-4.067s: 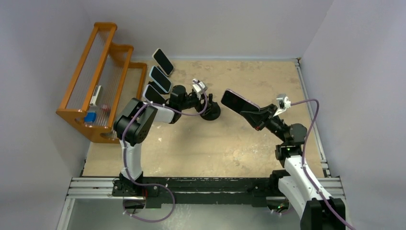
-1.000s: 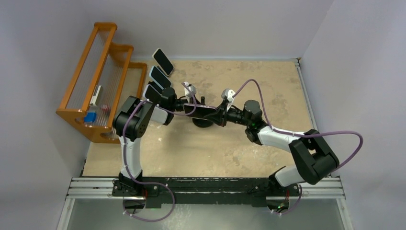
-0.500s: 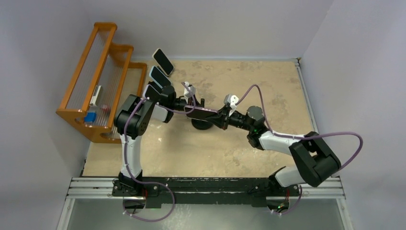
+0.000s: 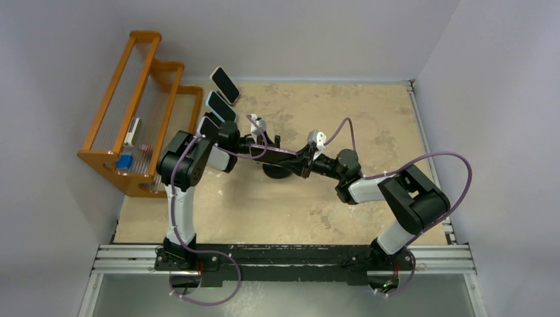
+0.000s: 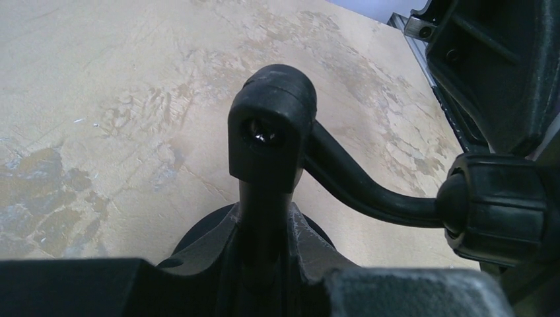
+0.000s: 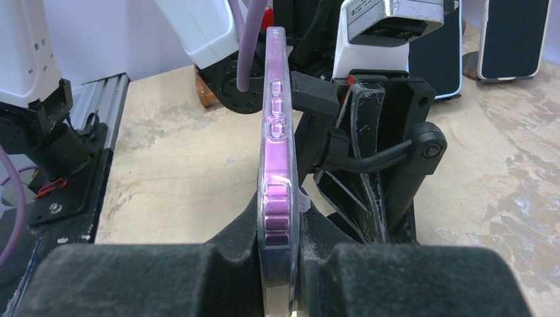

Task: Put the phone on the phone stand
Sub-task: Install the phone on the phone stand.

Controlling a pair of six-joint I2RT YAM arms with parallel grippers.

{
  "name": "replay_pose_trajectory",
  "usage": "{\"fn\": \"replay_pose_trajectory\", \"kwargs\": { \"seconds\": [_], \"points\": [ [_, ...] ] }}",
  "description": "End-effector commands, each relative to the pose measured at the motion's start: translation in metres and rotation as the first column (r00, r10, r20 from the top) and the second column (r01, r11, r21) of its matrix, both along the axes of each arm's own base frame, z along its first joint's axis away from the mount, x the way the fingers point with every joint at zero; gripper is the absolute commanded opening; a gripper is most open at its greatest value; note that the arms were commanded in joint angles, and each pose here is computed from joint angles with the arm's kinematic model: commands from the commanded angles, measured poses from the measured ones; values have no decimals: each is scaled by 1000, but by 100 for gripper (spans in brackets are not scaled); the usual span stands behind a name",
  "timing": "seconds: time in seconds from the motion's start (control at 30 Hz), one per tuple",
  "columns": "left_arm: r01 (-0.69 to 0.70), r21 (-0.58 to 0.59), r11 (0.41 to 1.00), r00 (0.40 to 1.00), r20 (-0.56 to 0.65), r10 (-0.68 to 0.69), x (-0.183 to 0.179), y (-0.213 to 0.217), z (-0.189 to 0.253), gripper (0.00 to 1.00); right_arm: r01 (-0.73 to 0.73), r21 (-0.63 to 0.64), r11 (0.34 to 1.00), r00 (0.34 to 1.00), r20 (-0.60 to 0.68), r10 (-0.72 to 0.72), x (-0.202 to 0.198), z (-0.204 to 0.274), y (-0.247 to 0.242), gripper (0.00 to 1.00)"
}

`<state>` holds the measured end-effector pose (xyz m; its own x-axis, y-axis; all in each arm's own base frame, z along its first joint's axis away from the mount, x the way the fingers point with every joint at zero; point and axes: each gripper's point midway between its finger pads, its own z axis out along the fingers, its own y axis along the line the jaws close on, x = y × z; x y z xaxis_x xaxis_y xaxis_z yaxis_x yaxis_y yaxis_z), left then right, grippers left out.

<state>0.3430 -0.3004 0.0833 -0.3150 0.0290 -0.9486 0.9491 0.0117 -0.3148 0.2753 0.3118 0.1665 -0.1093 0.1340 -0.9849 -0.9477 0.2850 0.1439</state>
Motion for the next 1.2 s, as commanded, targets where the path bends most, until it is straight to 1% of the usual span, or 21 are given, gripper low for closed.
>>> {"fn": "replay_pose_trajectory", "kwargs": {
  "seconds": [0.0, 0.1, 0.23, 0.5, 0.8, 1.0, 1.1, 1.17],
  "points": [
    [-12, 18, 1000, 996, -93, 13, -11, -1, -5, 0, 128, 35, 991, 990, 59, -130, 28, 22, -9, 0],
    [-54, 26, 998, 995, -88, 56, -6, -1, -8, 0, 126, 48, 991, 989, 76, -129, 29, 33, -9, 0],
    [-74, 35, 997, 993, -94, 77, -3, 0, -13, 0, 117, 59, 991, 989, 86, -122, 29, 41, -7, 0],
    [-81, 45, 996, 991, -106, 85, -1, 0, -20, 0, 74, 82, 994, 994, 80, -81, 23, 45, 0, 0],
    [-89, 50, 995, 989, -111, 94, 1, -1, -20, 0, 59, 87, 994, 995, 81, -66, 23, 47, 7, 0],
    [-85, 50, 995, 990, -112, 90, 0, 0, -19, 0, 82, 46, 996, 995, 45, -84, 23, 25, 4, 0],
    [-87, 53, 995, 987, -133, 93, 0, 2, -18, 0, 110, -4, 994, 994, -16, -110, 20, -8, -2, 0],
    [-98, 54, 994, 984, -146, 105, 1, 4, -16, 0, 122, -15, 992, 990, -71, -123, 15, -31, -5, 0]
  ]
}}
